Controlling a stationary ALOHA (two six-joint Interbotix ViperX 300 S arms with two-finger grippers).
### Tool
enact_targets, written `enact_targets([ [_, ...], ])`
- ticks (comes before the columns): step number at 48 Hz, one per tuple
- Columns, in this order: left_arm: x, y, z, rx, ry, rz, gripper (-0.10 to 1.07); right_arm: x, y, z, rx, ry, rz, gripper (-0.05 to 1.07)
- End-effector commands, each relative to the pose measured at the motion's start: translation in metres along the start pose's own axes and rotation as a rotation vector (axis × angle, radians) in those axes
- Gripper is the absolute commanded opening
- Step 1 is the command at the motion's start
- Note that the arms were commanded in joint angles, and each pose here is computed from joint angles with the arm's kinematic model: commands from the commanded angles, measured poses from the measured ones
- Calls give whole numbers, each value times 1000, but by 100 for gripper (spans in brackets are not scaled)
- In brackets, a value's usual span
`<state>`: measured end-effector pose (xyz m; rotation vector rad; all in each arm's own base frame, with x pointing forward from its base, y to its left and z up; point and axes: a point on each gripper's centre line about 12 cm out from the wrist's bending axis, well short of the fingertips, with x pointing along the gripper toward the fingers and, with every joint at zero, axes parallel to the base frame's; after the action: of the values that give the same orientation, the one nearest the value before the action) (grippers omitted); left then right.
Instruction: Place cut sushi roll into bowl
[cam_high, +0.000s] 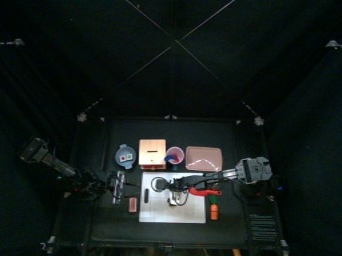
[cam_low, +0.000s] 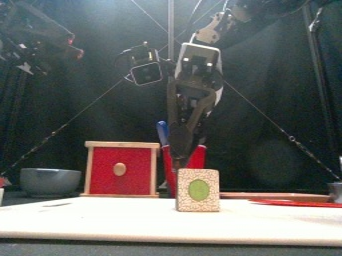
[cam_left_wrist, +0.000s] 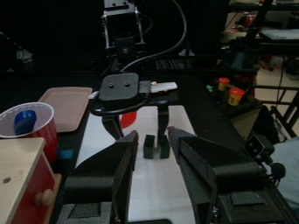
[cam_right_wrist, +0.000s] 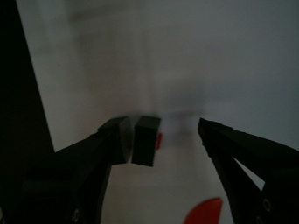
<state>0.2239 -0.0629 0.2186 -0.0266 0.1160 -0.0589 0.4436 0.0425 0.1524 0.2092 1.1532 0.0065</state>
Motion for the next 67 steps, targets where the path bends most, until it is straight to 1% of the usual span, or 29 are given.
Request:
enact_targets([
  [1, 2, 0, 7, -10, -20, 6, 76, -23, 10, 9, -4, -58, 27, 100],
  [6, 2, 0, 6, -13, -17, 8, 76, -21, 13, 7, -10, -51, 29, 100],
  [12, 2, 1, 6, -19, -13, 12, 76, -17, 9, 4, -6, -39, 21, 100],
  [21, 2, 2, 4, -35, -4, 20, 76, -15, 4, 4, 1, -59, 18, 100],
  [26, 1, 3, 3, -41, 2, 25, 76, -12, 4, 2, 0, -54, 17, 100],
  [44, 1, 3, 1, -42, 5, 27, 76, -11, -3, 4, 18, -68, 13, 92],
  [63, 1, 4, 0, -41, 8, 29, 76, -1, -4, -7, 42, -30, 19, 92],
  [67, 1, 4, 0, -43, 8, 29, 76, 4, -5, -10, 43, -17, 15, 91],
])
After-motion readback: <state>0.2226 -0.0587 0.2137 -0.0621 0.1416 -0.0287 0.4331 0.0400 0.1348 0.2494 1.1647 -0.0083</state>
